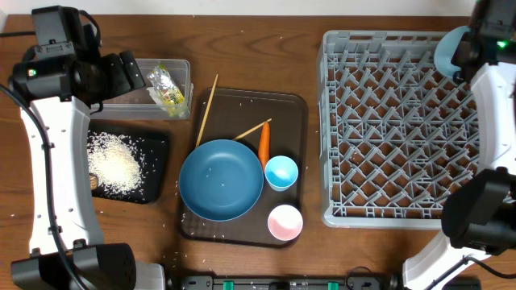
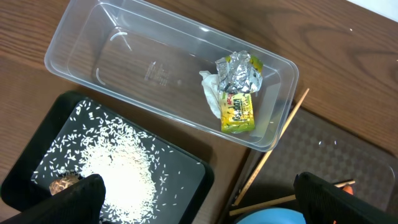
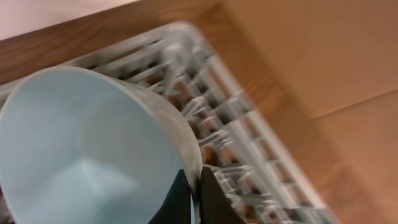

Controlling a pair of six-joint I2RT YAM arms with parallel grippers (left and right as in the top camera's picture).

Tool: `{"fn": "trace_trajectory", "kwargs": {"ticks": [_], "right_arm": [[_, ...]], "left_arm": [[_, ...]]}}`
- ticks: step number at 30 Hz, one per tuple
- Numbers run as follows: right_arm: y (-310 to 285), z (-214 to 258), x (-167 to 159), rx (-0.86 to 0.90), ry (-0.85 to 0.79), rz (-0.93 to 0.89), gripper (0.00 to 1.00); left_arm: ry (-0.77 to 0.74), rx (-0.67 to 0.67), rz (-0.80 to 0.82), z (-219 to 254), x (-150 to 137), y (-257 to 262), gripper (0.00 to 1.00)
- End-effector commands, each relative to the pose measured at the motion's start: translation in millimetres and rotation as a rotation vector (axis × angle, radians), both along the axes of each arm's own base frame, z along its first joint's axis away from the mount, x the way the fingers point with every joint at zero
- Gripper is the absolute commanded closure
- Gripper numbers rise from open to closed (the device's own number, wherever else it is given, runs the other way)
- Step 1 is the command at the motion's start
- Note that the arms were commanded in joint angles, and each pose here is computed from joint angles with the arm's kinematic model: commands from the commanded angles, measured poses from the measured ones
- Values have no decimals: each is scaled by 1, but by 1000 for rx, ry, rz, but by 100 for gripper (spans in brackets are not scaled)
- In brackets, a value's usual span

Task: Sort waste into correct bins and load items into the dishwasher rack

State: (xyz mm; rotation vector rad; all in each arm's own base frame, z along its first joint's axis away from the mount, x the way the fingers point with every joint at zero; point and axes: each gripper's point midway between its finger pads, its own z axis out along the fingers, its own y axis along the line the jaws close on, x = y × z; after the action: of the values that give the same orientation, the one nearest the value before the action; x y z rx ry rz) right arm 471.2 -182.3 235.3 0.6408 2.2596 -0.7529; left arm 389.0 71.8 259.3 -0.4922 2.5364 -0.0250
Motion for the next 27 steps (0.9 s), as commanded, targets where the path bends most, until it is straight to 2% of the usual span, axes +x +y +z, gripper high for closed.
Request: {"fn": "trace_trajectory", "kwargs": {"ticks": [1,6,21,27], "right_arm": [[-9,40,-17,-238,36,-89,99],[2,63,-7,-351,12,-86,99],[-5,90,7,-447,-23,-65,99],[-14,81,18,-503,48,-33,99]], "left_arm": [[22,-6,9,-8,-1,2,2],[22,-6,9,-8,-1,2,2],[22,-6,9,-8,-1,2,2],[22,-6,9,-8,-1,2,2]]}}
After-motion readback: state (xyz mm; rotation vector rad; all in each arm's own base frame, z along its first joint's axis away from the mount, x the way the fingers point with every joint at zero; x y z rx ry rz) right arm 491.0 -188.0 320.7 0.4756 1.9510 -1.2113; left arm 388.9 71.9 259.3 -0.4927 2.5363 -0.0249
